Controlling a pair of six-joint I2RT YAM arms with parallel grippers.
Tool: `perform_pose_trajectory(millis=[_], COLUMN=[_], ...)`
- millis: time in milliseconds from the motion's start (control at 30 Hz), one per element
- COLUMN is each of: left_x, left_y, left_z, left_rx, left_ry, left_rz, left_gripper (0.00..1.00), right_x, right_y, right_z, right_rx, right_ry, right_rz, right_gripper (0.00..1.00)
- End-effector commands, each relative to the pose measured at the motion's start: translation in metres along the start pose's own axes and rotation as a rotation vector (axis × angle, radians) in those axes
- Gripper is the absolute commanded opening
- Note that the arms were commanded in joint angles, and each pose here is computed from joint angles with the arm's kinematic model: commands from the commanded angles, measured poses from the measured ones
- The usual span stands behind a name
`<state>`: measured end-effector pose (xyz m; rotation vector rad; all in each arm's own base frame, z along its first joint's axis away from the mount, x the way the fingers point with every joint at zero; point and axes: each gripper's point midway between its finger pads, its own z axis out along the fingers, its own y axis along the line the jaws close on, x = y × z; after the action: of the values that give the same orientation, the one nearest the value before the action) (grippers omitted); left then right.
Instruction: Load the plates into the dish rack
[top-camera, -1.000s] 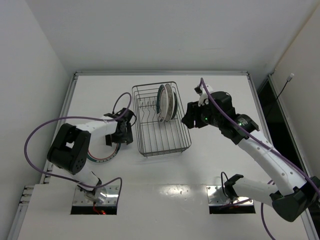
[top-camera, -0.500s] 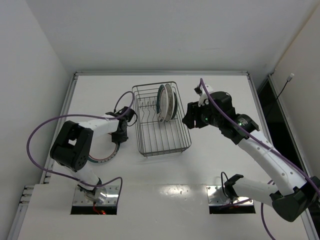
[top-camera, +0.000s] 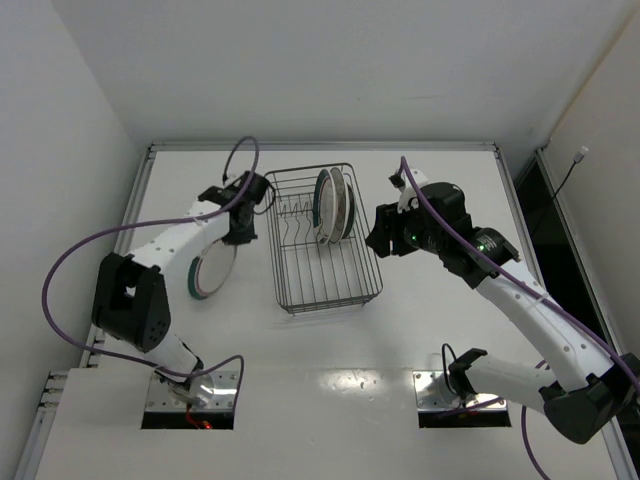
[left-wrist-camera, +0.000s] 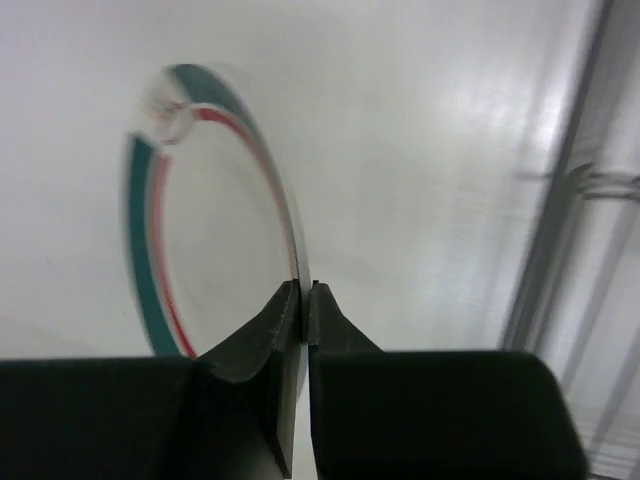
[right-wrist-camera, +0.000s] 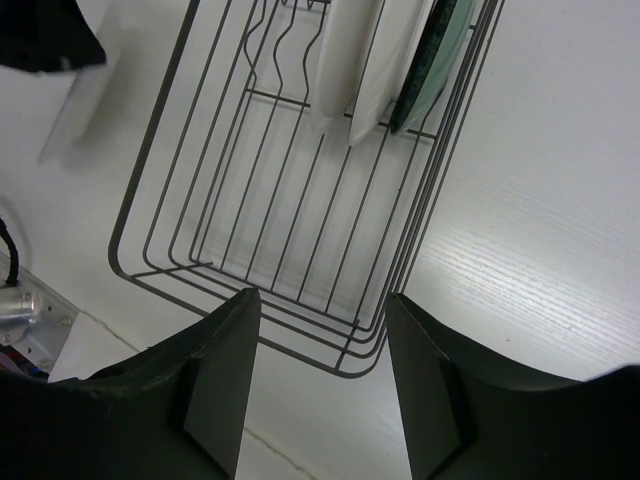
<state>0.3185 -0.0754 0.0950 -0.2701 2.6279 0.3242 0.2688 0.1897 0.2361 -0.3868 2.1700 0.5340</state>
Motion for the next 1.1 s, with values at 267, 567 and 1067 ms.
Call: perform_pose_trajectory(millis=[267,567,1067], left_x=[-0.163,-0.227,-0.204], left_y=[0.02,-0.024,-0.087], left_z=[-0.184,-0.316,-0.275], left_rx=[0.172,0.827,1.281], left_ry=[-0.461,-0.812,-0.686], left_rz=[-0.236,-0.486,-0.735], left_gripper=[0.0,0.0,0.0], right_x=[-0.025,-0.025,-0.005], right_y=[0.0,-0.001,-0.006], right_z=[-0.011,-0.011,-0.023], right_rx=[0.0,-0.002,0.021], right_ry=[-0.079,-0.079,-0.052], right_rz=[-0.012,0.002,-0.027], right_gripper=[0.5,0.5,0.5])
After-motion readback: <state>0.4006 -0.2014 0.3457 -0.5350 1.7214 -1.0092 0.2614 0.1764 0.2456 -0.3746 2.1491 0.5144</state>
